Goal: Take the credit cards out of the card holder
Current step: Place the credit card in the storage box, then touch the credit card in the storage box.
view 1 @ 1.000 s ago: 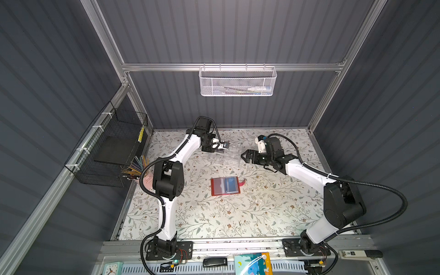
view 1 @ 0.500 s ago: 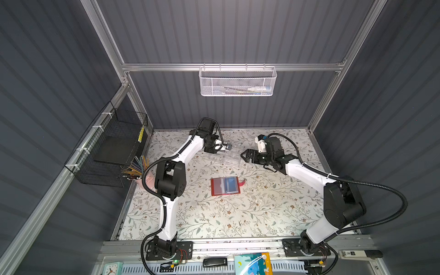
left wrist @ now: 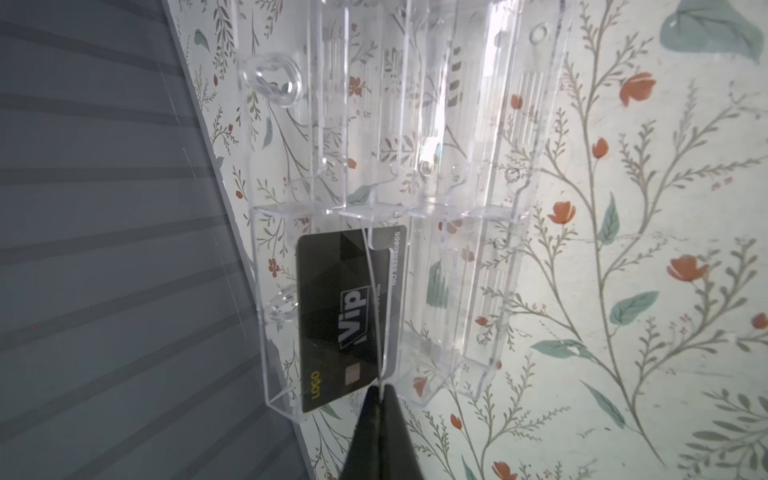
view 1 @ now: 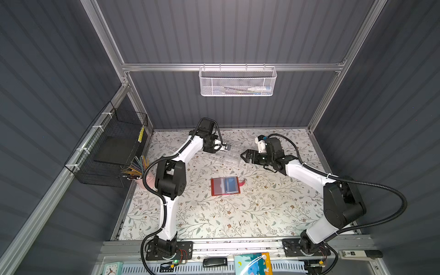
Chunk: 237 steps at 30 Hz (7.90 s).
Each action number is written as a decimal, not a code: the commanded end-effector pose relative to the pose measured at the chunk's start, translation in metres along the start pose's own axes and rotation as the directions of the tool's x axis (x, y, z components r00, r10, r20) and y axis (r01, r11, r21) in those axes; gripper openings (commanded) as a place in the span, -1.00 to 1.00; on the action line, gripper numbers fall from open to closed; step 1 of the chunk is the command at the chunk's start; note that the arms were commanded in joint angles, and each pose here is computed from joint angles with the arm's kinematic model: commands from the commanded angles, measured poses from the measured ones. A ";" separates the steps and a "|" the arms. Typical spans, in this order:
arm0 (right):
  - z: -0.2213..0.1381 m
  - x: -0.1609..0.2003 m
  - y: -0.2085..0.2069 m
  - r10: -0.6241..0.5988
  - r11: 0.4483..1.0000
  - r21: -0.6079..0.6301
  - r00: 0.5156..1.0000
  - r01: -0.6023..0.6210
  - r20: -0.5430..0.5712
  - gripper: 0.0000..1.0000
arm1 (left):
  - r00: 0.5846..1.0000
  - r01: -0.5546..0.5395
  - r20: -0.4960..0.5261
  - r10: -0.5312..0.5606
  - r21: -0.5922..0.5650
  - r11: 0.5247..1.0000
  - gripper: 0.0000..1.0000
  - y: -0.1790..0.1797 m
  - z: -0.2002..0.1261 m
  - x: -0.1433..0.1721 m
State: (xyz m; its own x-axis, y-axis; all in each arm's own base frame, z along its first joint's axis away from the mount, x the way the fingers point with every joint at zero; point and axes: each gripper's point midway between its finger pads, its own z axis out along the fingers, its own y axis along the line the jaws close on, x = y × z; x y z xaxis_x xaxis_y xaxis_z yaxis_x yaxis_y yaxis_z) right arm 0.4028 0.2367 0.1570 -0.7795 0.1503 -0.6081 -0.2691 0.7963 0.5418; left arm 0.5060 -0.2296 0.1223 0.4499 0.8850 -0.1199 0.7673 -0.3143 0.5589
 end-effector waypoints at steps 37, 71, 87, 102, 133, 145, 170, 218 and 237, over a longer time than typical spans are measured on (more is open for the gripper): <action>0.009 0.003 0.005 0.023 0.998 -0.052 0.999 -0.025 -0.023 0.98 | 0.885 -0.462 -0.023 0.464 0.070 0.884 -1.00 -0.001 0.006 0.009; 0.013 0.005 0.008 0.043 0.995 -0.092 0.999 -0.045 -0.026 0.98 | 0.911 -0.412 -0.044 0.410 -0.052 0.910 0.99 0.026 0.009 -0.008; 0.004 0.006 0.012 0.045 0.994 -0.099 0.999 -0.047 -0.014 0.98 | 0.935 -0.353 -0.036 0.352 -0.057 0.934 0.99 0.013 0.006 0.005; 0.008 0.006 0.012 0.050 0.993 -0.105 0.999 -0.052 -0.022 0.98 | 0.931 -0.364 -0.056 0.361 -0.045 0.930 0.99 0.009 0.019 0.017; 0.014 0.008 0.014 0.065 0.989 -0.129 0.997 -0.069 -0.033 0.98 | 0.961 -0.256 0.090 0.261 -0.064 0.964 0.99 -0.008 0.014 -0.023; 0.008 0.006 0.020 0.060 0.988 -0.144 0.998 -0.063 -0.024 0.98 | 0.969 0.003 0.241 0.044 -0.189 0.982 0.99 0.021 -0.028 -0.039; 0.096 -0.047 0.064 -0.662 0.689 0.260 0.733 0.677 -0.156 0.98 | -0.119 0.991 0.664 -0.738 0.034 -0.129 0.99 0.027 -0.154 0.041; 0.131 -0.107 0.047 -0.677 0.626 0.402 0.722 0.668 -0.144 0.98 | -0.316 0.945 0.606 -0.730 0.133 -0.299 0.99 -0.078 -0.160 0.029; -0.076 -0.072 -0.101 -0.193 0.804 0.591 0.968 0.063 0.160 0.98 | 0.067 0.726 0.529 -0.846 -0.607 -0.322 1.00 -0.165 -0.139 0.142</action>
State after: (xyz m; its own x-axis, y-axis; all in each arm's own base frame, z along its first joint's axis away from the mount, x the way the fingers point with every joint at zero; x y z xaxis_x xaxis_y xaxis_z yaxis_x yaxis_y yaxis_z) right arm 0.4531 0.1473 0.2109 -0.5967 -0.0589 -0.8003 -0.1235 0.9922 0.0190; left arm 0.3776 -0.0303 0.1275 -0.4131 0.0747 -0.9076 -0.0895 0.9885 0.1221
